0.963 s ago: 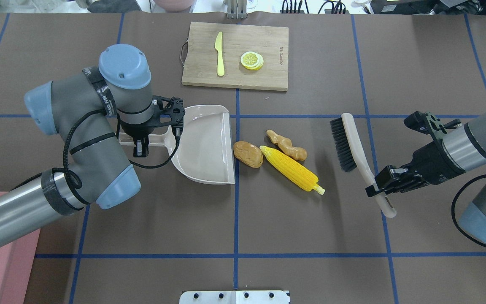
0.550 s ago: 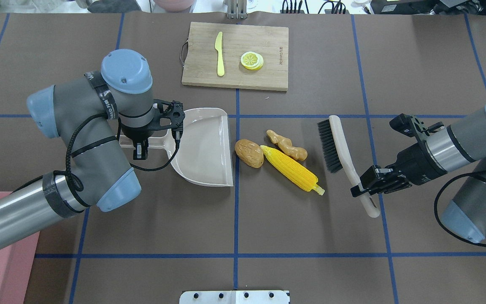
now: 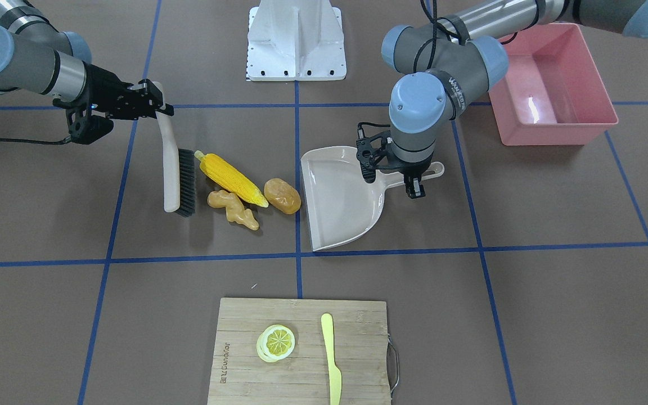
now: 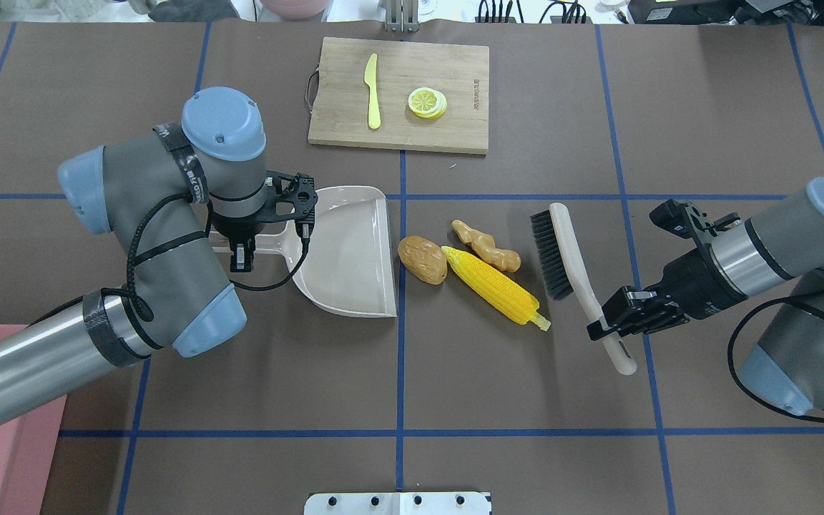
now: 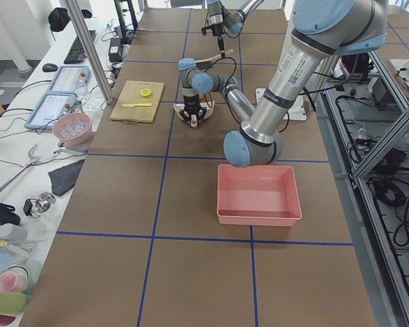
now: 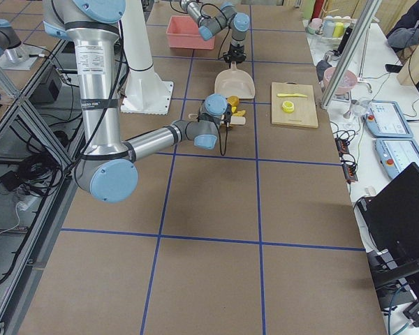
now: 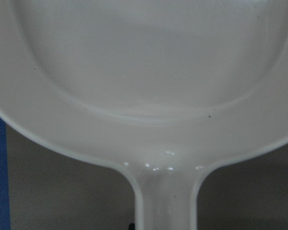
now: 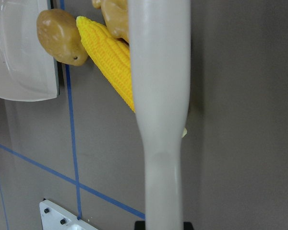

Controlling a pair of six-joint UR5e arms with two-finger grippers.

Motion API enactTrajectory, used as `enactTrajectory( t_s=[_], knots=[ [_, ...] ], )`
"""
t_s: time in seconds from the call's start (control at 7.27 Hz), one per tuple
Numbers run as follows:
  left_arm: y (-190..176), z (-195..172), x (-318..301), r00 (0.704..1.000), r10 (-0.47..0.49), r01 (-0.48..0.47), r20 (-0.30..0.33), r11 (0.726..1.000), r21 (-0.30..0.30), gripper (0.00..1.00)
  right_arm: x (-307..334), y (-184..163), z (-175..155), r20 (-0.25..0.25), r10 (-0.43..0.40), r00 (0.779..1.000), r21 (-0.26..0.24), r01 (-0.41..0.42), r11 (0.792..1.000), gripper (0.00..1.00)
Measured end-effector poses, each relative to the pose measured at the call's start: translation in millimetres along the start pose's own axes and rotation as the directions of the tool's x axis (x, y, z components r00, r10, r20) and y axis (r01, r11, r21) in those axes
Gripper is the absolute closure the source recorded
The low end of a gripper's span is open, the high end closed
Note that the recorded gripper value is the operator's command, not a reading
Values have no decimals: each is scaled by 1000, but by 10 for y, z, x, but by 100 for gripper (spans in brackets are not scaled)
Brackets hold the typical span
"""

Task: Sweep and dump trash into bin
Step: 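Sweep the potato and corn toward the dustpan with the right brush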

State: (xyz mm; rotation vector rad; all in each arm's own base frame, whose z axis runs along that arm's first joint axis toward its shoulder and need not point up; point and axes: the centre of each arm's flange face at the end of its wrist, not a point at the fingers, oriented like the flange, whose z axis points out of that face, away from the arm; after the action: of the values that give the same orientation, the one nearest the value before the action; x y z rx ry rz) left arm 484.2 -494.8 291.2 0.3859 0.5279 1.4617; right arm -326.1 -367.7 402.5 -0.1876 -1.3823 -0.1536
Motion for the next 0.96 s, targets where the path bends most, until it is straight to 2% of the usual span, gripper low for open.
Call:
enactTrajectory(
  t_s=[0.41, 0.83, 0.96],
  knots=[
    [-42, 9, -22, 1000, -9, 9, -1, 1000, 0, 100, 206, 212, -8, 18, 5, 1000, -16, -5, 1000, 100],
    [-100, 19, -51, 1000, -13, 13, -3, 1000, -1, 100, 72, 360, 194, 27, 120, 992, -57, -118, 991, 100],
    [-102, 20, -53, 1000, -14, 14, -3, 1000, -1, 100, -18, 419, 310, 30, 143, 989, -51, -142, 989, 100]
  ],
)
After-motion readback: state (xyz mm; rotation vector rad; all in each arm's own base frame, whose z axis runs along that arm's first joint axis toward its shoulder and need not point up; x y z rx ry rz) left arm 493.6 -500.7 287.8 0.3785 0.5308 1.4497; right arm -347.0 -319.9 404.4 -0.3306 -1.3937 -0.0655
